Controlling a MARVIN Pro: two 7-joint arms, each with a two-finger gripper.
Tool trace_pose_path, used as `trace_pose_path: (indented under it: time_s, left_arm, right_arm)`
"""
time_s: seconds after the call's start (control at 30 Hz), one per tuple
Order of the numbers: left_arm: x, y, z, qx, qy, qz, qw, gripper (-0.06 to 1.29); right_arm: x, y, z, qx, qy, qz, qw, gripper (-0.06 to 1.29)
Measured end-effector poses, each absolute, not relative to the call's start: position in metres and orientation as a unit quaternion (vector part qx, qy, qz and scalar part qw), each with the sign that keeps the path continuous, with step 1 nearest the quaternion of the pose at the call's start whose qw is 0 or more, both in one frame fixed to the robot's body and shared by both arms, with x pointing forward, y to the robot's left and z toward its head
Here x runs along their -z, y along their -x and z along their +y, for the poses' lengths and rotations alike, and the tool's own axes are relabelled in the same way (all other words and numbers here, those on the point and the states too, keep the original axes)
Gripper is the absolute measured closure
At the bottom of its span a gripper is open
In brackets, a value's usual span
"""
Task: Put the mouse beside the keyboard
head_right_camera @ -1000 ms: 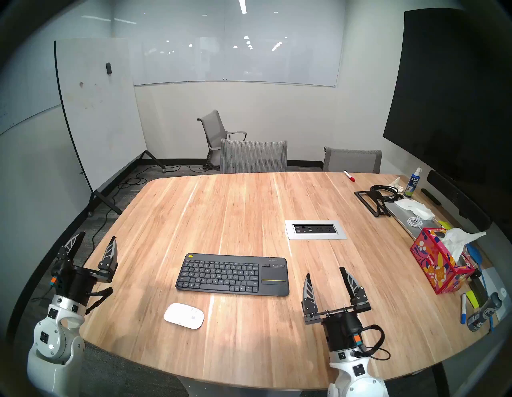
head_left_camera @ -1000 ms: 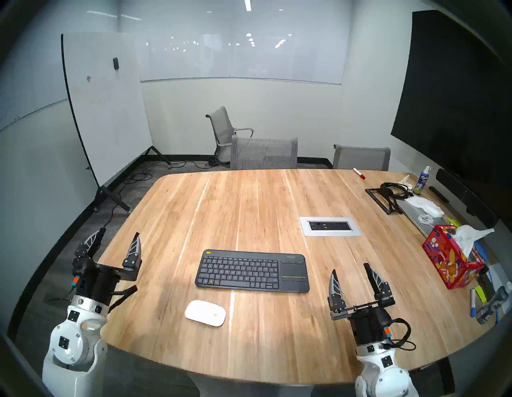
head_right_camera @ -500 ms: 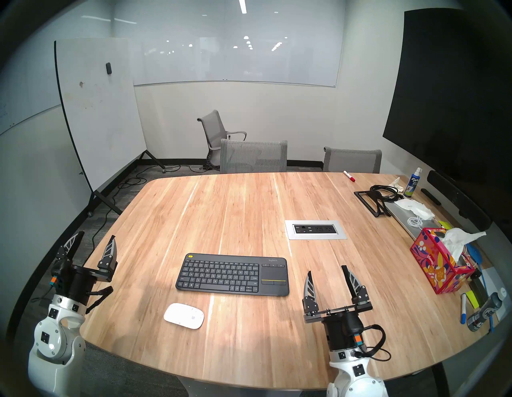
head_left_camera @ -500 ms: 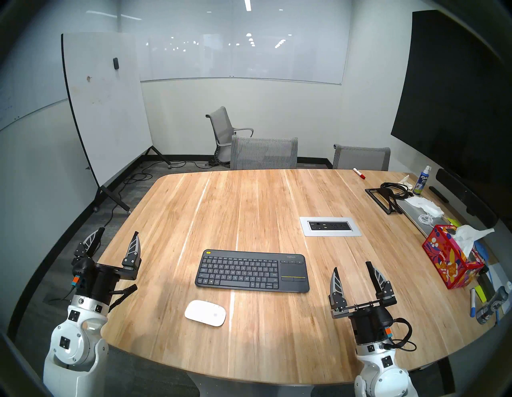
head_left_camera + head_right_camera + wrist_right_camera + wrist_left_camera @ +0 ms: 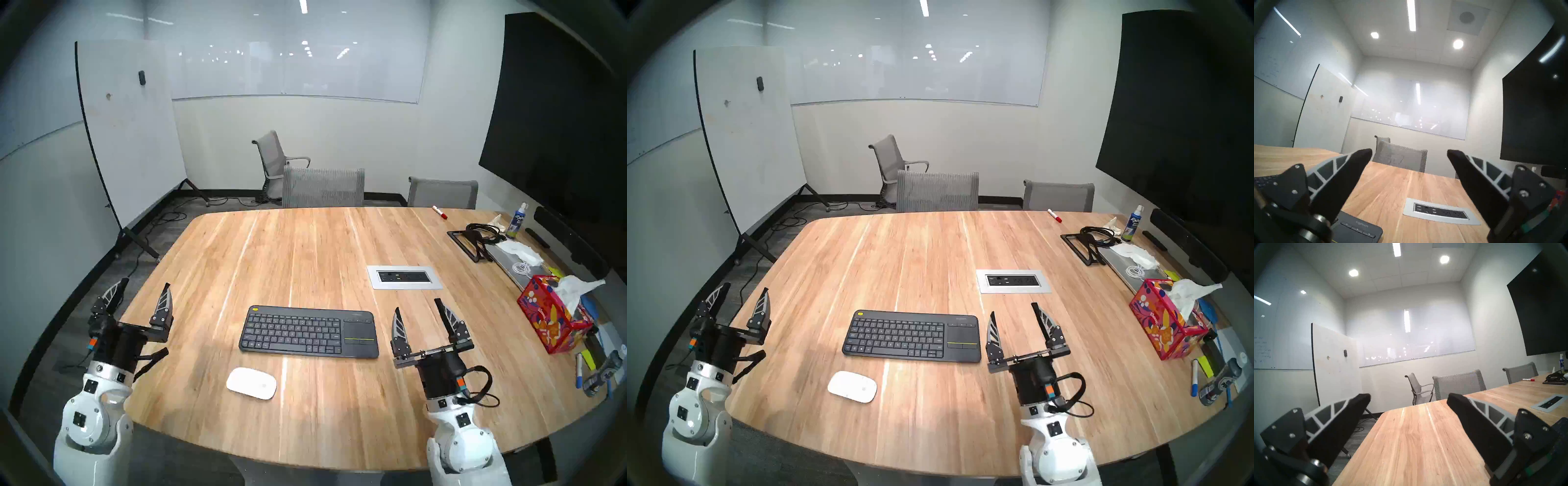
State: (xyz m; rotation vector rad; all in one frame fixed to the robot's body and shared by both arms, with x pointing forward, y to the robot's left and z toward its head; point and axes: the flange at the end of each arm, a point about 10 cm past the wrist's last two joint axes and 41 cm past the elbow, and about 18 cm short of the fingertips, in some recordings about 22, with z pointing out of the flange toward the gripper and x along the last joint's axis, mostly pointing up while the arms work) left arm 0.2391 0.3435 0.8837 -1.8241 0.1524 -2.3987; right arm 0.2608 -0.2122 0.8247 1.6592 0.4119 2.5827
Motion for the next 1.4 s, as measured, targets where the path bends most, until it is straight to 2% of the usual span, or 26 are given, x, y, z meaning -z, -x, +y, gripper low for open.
trace_pose_path:
  time_s: [0.53, 1.4]
  left_arm:
    - [-0.884, -0.239, 0.344, 0.794, 0.603, 0.052, 0.061, -0.02]
    - [-0.884, -0.239, 0.344, 0.795, 0.601, 0.051, 0.06, -0.02]
  right_arm:
    - [-0.82, -0.301, -0.24, -0.828, -0.532, 0.175, 0.019, 0.02]
    - [-0.845, -0.354, -0.219, -0.808, -0.516, 0.273, -0.083, 0.02]
